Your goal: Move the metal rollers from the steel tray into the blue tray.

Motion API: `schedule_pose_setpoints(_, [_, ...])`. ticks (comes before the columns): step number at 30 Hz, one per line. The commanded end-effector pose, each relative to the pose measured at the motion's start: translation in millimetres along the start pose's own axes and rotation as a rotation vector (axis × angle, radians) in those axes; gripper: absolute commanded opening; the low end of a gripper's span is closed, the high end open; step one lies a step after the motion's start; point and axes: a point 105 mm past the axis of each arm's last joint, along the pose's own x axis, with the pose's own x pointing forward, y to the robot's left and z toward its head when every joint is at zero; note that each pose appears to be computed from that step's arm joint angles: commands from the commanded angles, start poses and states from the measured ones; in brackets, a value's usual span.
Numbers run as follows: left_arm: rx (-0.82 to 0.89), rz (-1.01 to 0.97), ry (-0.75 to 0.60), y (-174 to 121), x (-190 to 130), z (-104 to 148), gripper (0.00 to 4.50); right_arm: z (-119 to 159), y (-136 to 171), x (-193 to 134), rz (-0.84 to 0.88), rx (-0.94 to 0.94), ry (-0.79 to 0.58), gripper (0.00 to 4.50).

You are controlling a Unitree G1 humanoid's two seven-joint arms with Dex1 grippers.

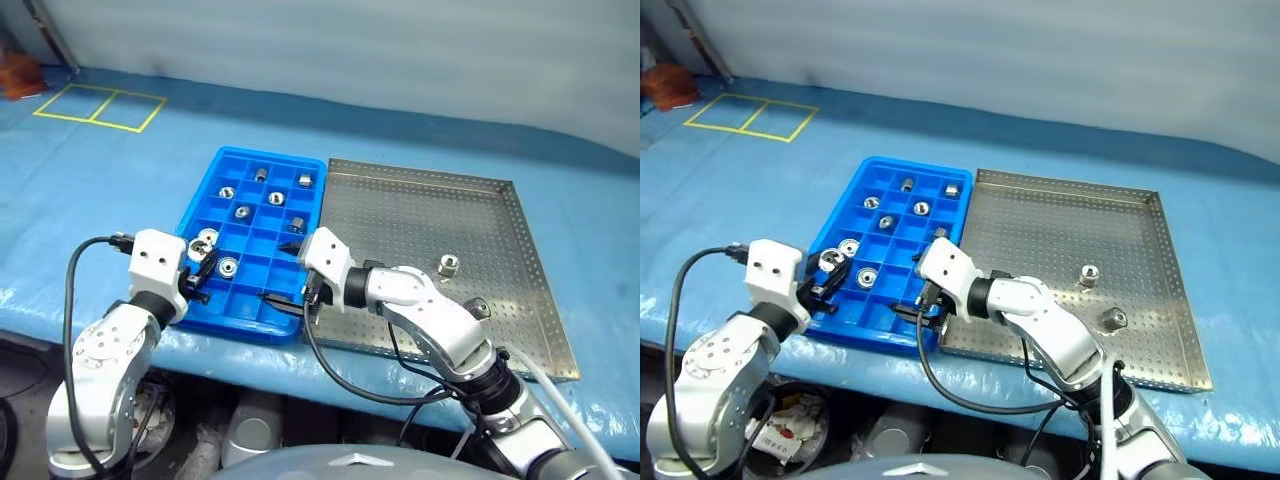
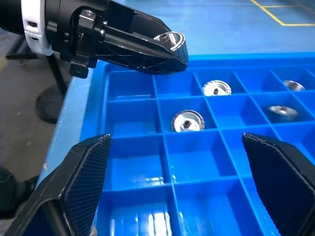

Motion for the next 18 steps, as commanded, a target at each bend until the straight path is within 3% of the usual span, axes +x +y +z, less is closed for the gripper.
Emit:
schedule_pose_setpoints(1, [0.008,0.064,-0.018,5.5,-9.0,6.7,1.68,11.1,4.6,3.0,0.039,-0.036,-0.045,4.50])
schedule_pose_setpoints(10, [-0.040,0.050,0.068,1.4,0.5,-14.8,1.68,9.7,8.1,-0.8,0.018,-0.012,-0.051,4.50])
schedule_pose_setpoints(18, [-0.019,-0.043,-0.065,-7.3,14.3,19.2,1.68,2.9,7.5,-15.5,-0.081,0.035,-0.037,4.50])
